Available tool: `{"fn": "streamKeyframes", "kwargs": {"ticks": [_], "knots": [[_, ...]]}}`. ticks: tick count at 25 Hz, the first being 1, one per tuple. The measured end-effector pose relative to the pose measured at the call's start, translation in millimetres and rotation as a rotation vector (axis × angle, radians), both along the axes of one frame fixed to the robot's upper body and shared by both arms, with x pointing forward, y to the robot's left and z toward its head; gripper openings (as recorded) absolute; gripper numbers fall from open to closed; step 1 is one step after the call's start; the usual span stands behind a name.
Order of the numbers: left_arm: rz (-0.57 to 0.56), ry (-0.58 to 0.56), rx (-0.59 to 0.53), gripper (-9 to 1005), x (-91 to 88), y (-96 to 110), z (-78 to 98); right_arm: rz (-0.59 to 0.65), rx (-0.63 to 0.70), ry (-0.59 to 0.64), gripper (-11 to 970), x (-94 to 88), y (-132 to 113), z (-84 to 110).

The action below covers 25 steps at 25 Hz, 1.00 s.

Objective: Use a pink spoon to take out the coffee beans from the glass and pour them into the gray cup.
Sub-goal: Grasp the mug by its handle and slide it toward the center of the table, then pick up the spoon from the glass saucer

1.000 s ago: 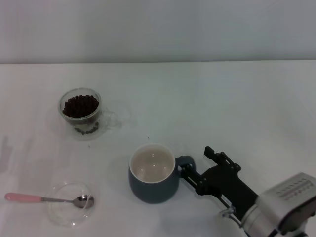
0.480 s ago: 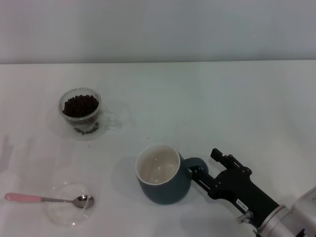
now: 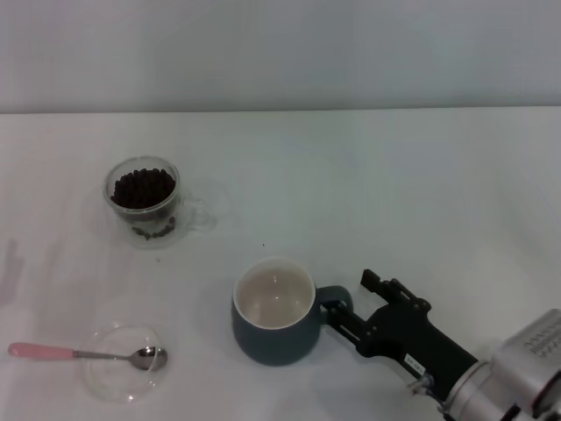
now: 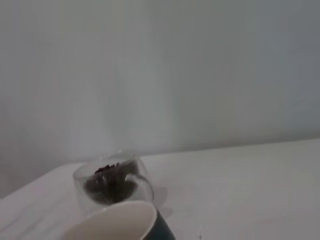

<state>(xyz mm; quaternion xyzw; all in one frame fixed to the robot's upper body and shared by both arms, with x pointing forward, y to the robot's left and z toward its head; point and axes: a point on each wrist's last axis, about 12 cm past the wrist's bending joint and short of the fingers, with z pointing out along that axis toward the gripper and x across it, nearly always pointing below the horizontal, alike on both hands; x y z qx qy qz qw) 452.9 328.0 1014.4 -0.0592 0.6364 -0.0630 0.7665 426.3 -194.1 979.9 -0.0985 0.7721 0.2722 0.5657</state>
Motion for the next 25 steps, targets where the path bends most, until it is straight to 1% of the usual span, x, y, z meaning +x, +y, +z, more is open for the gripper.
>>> {"fn": "streamKeyframes", "kwargs": {"ticks": [5,10,16,20,22,25], "knots": [[0.0,0.0,0.0,772,0.0,0,0.0,0.042,-0.001,0.026,774,-0.4,0,-1.8],[-0.001,-0.007,0.0,770,-0.3,0,0.8,0.101,0.03,0.073,773,-2.6,-9,-5.0],[-0.001,-0.01,0.0,769,-0.7,0,1.0,0.165,0.098,0.064,773,-10.5,-23,-2.7],[0.001,-0.009,0.0,769,-1.5,0,0.7,0.21,0.121,0.094,773,-14.8,-38,-2.7],[0.004,-0.008,0.0,769,-2.1,1,0.5,0.212,0.142,0.079,771,-17.4,-50,-0.5],[0.013,-0.002,0.0,769,-5.3,3,-0.9,0.178,0.178,0.019,769,-21.5,-72,4.7]]}}
